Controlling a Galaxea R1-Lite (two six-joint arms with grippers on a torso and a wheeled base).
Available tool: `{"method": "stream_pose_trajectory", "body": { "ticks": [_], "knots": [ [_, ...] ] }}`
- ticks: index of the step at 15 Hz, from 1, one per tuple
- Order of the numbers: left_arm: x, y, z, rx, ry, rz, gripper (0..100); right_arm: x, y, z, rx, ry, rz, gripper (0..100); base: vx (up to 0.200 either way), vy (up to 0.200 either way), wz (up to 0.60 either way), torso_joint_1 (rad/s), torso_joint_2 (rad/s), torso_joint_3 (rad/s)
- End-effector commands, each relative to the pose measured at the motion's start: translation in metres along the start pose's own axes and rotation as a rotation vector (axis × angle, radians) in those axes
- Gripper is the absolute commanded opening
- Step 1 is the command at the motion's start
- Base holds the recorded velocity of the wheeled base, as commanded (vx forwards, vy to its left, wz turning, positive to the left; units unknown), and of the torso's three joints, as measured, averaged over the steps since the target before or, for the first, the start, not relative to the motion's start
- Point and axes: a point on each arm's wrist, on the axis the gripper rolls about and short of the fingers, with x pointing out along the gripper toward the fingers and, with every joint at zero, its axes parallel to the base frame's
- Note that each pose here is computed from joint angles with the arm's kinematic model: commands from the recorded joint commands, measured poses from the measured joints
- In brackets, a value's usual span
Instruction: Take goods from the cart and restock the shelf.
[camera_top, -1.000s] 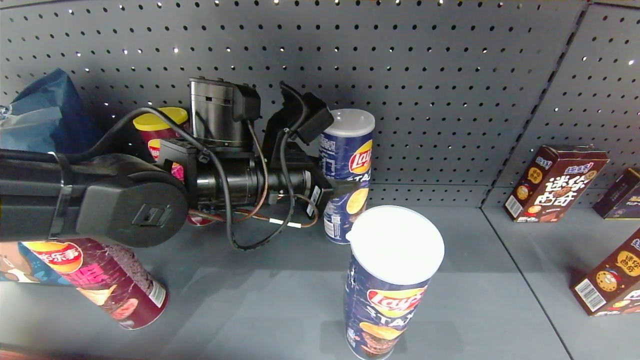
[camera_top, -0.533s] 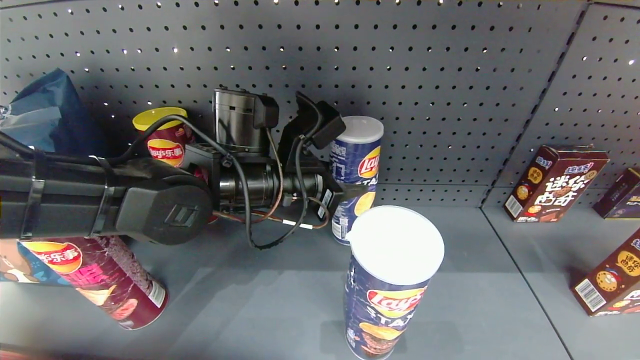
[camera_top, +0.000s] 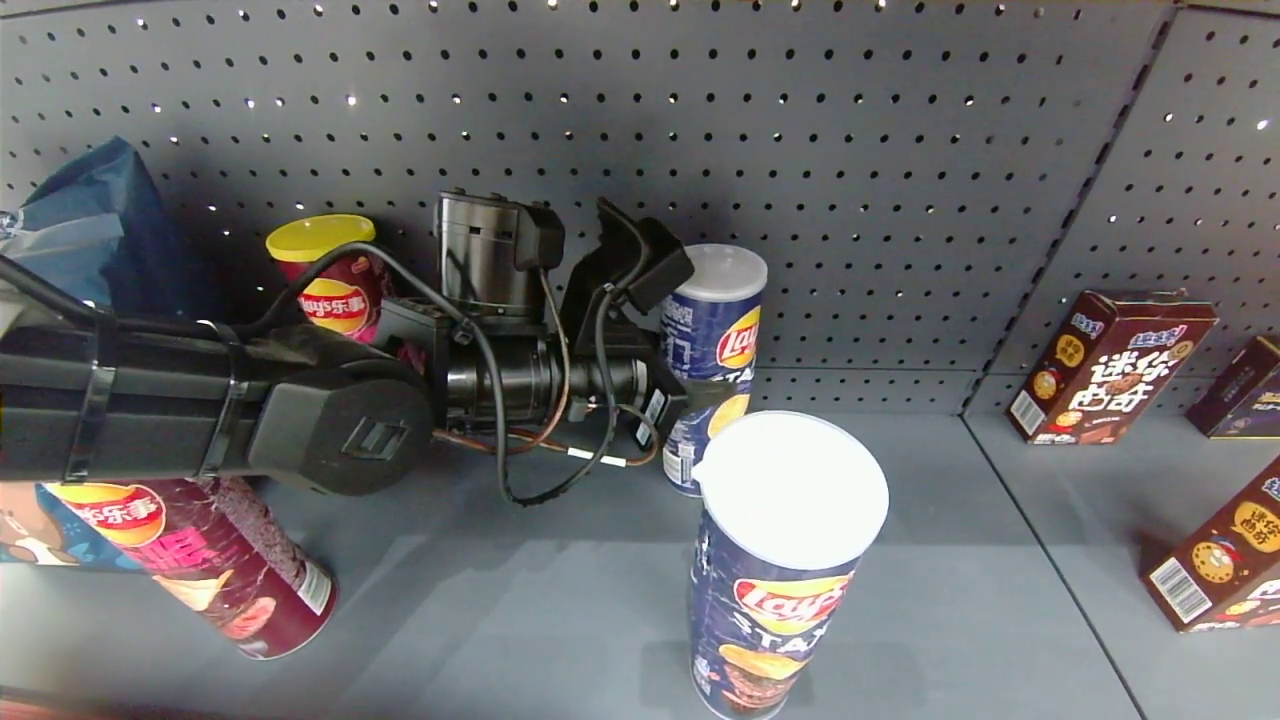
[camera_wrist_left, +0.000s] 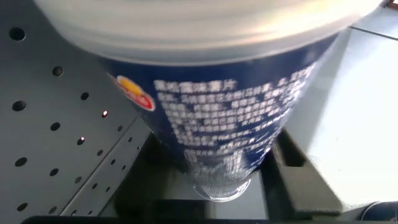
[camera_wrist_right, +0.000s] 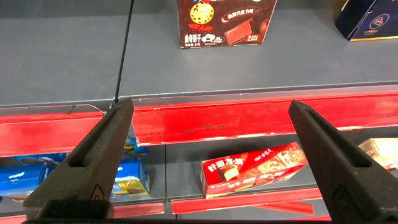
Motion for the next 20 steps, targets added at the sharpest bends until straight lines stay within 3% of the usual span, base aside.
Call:
{"method": "stream_pose_trajectory", "body": {
  "ticks": [1, 5, 11, 14, 17, 20],
  "knots": [
    [0.0, 0.0, -0.001, -0.002, 0.003, -0.001, 100, 0.0, 0.0, 0.0, 0.0, 0.003, 0.0, 100, 0.0, 0.0, 0.0, 0.0, 0.0, 0.0],
    [-0.002, 0.0, 0.002, 0.0, -0.007, 0.004, 100, 0.0, 0.0, 0.0, 0.0, 0.003, 0.0, 100, 0.0, 0.0, 0.0, 0.0, 0.0, 0.0],
    [-0.036, -0.005, 0.026, 0.022, -0.071, 0.033, 100, 0.0, 0.0, 0.0, 0.0, 0.003, 0.0, 100, 0.0, 0.0, 0.0, 0.0, 0.0, 0.0],
    [-0.062, -0.016, 0.02, 0.011, -0.047, 0.046, 100, 0.0, 0.0, 0.0, 0.0, 0.003, 0.0, 100, 0.0, 0.0, 0.0, 0.0, 0.0, 0.0],
    [-0.08, -0.017, 0.012, -0.005, -0.016, 0.102, 100, 0.0, 0.0, 0.0, 0.0, 0.003, 0.0, 100, 0.0, 0.0, 0.0, 0.0, 0.0, 0.0],
    [-0.085, -0.02, 0.009, -0.002, 0.004, 0.21, 100, 0.0, 0.0, 0.0, 0.0, 0.003, 0.0, 100, 0.0, 0.0, 0.0, 0.0, 0.0, 0.0]
  ]
}}
